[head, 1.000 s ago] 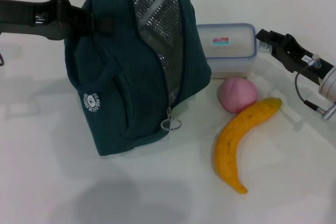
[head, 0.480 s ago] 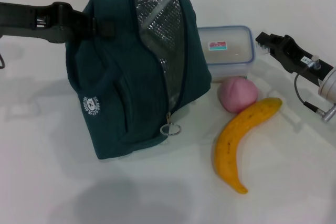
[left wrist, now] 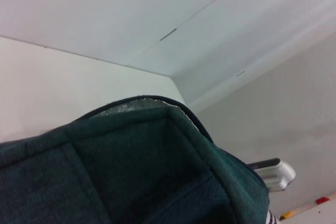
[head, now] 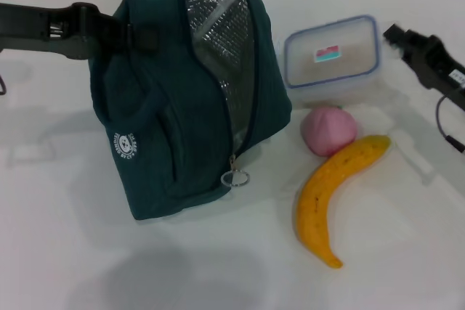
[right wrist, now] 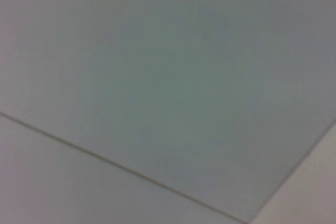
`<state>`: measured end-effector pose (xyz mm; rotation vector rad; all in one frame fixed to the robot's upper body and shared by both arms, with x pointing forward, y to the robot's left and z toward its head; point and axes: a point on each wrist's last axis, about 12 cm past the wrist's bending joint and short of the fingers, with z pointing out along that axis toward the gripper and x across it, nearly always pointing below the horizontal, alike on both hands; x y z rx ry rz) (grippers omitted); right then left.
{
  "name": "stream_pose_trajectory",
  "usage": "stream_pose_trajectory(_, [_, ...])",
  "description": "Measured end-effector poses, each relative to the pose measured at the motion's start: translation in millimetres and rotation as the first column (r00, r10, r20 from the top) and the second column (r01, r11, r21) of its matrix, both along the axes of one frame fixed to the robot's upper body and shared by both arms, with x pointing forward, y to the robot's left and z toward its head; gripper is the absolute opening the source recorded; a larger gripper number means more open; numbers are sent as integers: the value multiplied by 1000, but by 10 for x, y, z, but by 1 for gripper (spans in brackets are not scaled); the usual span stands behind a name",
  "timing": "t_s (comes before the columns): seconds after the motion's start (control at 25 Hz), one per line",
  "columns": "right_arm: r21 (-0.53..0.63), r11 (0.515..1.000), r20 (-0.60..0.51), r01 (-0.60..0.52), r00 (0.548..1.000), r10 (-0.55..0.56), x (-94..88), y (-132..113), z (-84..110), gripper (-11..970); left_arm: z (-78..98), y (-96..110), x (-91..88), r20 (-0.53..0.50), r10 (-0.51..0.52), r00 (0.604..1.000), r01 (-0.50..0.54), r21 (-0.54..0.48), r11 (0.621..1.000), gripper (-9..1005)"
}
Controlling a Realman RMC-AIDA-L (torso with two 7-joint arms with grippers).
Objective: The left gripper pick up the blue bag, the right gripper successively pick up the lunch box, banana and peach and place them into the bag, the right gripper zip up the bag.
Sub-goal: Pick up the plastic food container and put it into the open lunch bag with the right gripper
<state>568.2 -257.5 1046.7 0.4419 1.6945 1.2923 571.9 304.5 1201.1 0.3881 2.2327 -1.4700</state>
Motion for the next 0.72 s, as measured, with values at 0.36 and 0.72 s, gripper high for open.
stream_pose_trajectory(0.36, [94, 994, 85, 56, 994, -64, -143, -204, 72, 95, -2, 10, -3, -1, 5, 1000, -5, -4, 1000, 37])
stream_pose_trajectory(0.72, [216, 973, 158, 86, 980, -122, -314, -384, 157, 95, -49, -25, 5, -25, 0, 1000, 0, -25, 1000, 38])
